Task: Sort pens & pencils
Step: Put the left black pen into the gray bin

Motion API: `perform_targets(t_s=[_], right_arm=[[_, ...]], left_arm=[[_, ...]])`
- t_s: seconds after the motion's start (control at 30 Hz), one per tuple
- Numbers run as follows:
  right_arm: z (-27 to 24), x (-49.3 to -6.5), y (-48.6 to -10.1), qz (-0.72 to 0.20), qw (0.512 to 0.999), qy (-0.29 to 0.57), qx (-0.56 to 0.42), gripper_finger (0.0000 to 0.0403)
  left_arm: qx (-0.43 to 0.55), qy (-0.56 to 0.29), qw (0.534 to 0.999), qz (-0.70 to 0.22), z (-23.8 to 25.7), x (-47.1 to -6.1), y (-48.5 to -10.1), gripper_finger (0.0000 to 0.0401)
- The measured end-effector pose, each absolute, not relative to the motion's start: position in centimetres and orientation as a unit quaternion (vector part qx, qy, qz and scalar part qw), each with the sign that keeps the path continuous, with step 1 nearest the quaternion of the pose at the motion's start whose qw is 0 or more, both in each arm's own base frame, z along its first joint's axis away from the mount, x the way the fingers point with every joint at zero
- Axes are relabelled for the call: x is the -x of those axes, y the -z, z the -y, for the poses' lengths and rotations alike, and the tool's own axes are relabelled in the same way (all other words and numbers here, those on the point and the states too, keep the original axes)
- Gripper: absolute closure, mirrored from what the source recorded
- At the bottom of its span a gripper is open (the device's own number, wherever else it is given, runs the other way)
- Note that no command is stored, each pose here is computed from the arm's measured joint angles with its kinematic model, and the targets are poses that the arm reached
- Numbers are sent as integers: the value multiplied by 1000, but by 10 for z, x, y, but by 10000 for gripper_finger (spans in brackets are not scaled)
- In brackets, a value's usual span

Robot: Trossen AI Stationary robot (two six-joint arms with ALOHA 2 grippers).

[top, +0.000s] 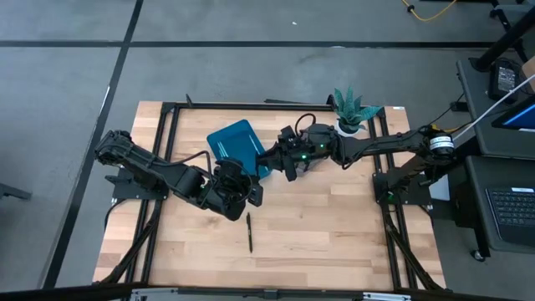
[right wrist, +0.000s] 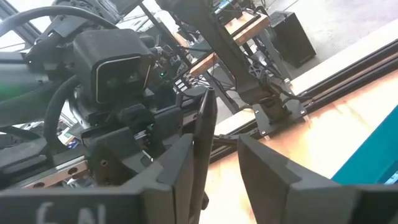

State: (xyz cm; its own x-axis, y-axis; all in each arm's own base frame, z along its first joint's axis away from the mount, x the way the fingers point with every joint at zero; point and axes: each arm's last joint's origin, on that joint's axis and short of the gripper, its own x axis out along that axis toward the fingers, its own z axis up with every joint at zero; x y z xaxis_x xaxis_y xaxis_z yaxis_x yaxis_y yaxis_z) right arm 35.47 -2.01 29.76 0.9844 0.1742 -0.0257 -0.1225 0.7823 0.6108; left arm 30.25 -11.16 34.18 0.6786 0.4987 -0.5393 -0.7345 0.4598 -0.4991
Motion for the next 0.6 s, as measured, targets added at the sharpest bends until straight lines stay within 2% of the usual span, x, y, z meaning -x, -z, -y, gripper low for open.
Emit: perform_targets(t_s=[0.6], right_arm=[[22, -355, -298, -39, 944, -75, -320, 279]], left_arm=[[367, -363, 841, -159, 112, -303, -343, 366]])
